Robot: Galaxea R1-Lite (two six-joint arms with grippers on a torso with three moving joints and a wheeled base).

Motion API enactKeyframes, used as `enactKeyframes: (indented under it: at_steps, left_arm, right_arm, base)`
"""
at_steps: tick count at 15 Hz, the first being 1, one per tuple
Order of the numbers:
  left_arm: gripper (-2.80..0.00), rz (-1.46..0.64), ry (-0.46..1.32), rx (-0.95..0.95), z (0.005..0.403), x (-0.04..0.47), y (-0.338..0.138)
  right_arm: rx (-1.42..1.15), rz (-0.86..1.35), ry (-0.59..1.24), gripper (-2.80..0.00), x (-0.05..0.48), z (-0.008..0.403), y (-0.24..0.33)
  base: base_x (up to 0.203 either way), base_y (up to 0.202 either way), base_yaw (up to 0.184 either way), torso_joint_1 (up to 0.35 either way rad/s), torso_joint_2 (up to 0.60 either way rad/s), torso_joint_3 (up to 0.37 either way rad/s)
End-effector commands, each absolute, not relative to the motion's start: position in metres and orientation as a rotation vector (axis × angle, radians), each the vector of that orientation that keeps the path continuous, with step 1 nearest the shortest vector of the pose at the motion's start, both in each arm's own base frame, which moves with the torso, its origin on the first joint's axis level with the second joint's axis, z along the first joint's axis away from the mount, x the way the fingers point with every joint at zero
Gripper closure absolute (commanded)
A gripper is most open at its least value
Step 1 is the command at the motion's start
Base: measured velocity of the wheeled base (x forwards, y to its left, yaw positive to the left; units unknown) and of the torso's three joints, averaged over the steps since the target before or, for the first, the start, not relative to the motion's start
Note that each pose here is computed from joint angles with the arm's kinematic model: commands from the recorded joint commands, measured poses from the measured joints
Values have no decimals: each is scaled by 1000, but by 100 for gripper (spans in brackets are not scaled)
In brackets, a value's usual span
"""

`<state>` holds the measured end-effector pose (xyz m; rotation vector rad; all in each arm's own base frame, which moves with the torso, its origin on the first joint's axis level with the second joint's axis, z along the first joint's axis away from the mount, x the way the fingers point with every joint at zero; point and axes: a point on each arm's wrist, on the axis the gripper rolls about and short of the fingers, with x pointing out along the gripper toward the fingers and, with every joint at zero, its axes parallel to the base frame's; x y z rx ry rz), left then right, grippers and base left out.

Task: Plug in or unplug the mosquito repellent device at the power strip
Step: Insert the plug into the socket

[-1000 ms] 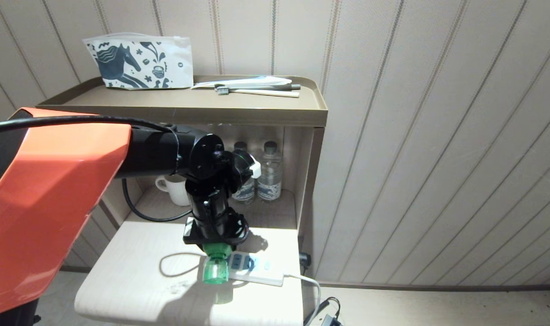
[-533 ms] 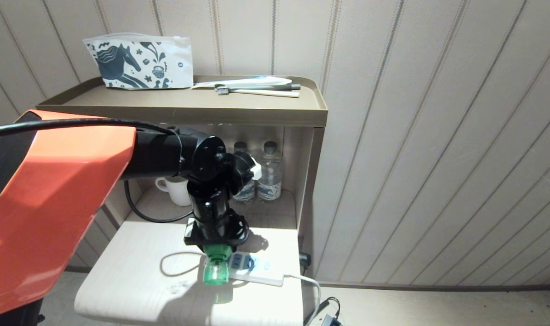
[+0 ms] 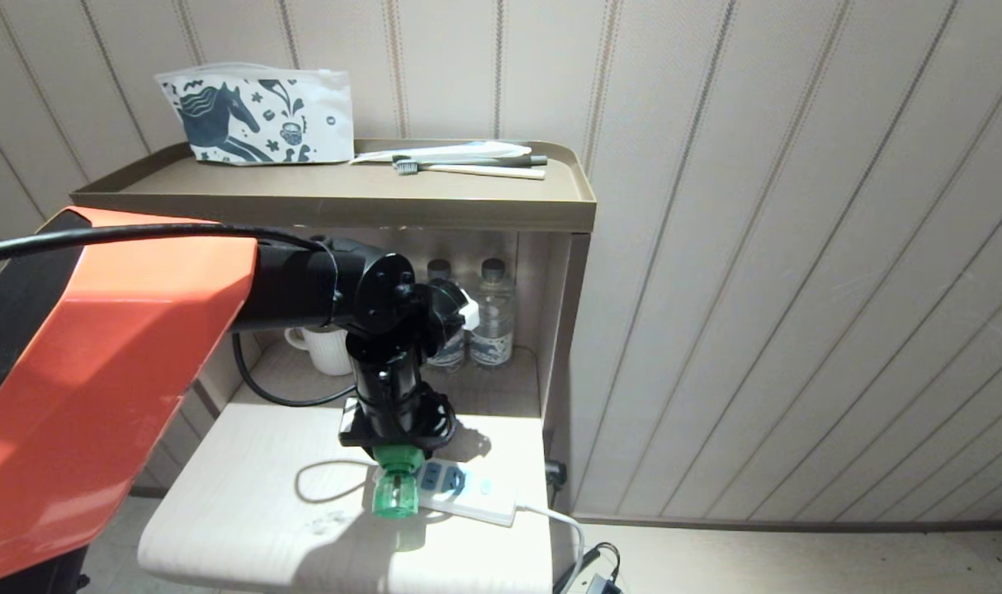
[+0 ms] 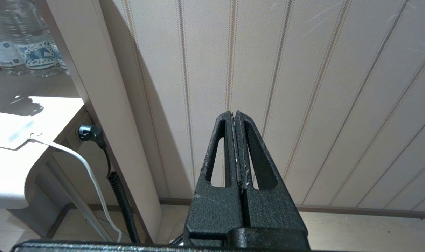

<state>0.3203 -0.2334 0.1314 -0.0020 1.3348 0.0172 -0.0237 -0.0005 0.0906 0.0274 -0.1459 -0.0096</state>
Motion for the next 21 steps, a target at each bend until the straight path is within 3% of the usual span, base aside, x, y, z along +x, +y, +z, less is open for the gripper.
enactKeyframes:
  at_steps: [1,16,17,21]
  left_arm:
    - [0,30,1359,13,121,323,-235]
    - [0,21,1377,43,99,333,-238]
    - [-280,19,1374,41,102,332,-237]
    - [-280,-6,1328,20,123,326,-236]
  right_arm:
    - [27,-9,-147,0,-24,91,0]
    - [27,-9,-147,0,-24,91,0]
    - [28,-10,-147,0,-24,91,0]
    - [27,-9,-147,0,-24,91,0]
  base:
    - [0,0,0,0,0,0]
    - [0,0,0,0,0,0]
    - [0,0,0,0,0,0]
    - [0,0,0,0,0,0]
